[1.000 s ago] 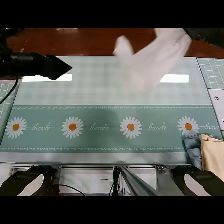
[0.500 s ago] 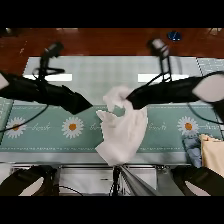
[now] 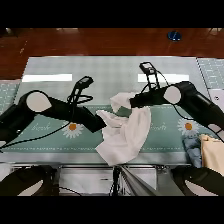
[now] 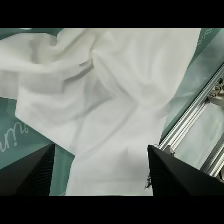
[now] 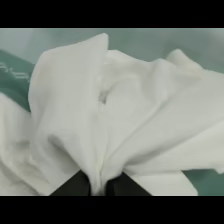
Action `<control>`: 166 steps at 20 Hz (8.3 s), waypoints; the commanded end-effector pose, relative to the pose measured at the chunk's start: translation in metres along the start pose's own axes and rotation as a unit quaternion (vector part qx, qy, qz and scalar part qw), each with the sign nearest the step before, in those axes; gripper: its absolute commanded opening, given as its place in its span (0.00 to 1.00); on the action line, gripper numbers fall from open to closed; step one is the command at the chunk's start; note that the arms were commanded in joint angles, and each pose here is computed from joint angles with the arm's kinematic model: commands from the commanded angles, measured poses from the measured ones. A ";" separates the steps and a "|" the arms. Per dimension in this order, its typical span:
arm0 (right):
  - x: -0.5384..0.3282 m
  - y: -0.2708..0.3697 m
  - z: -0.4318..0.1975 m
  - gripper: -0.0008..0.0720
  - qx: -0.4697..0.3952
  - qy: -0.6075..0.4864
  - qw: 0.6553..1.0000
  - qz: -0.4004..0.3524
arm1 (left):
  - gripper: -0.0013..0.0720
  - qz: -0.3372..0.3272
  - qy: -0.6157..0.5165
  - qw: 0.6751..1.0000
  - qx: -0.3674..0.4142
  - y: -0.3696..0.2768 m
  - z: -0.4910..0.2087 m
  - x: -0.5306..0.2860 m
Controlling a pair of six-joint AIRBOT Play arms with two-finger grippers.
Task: Fold the shirts.
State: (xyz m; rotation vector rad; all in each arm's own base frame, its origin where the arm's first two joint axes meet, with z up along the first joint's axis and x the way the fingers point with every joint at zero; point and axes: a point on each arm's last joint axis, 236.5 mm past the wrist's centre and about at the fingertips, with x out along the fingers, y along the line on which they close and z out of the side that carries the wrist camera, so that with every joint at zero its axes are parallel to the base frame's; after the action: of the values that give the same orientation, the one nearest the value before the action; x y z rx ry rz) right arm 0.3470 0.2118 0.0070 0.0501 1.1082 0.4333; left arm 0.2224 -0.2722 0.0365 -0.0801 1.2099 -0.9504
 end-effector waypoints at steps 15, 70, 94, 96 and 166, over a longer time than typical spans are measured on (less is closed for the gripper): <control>-0.006 -0.064 0.022 0.05 0.084 -0.037 0.995 -0.048 | 1.00 -0.001 0.109 0.987 -0.115 0.051 -0.038 0.054; 0.092 -0.134 0.052 0.13 0.276 -0.048 0.949 0.141 | 0.05 -0.156 0.038 0.970 -0.180 0.027 0.013 0.053; -0.517 -0.052 0.071 0.04 0.001 -0.459 0.859 -0.226 | 0.04 0.284 -0.427 0.858 0.026 -0.093 0.053 -0.409; -0.510 -0.044 0.036 0.04 0.020 -0.427 0.879 -0.213 | 0.04 0.273 -0.395 0.877 0.005 -0.104 0.030 -0.389; -0.064 -0.202 0.096 0.04 0.167 -0.260 0.945 -0.111 | 0.51 -0.046 -0.018 0.917 -0.397 0.168 -0.088 -0.101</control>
State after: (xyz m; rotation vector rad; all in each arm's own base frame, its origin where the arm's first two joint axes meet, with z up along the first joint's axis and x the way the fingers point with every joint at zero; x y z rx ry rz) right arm 0.4717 0.0196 0.0552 0.3333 0.6359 0.0094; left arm 0.3061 -0.0696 0.0151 -0.7539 1.2362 -0.5738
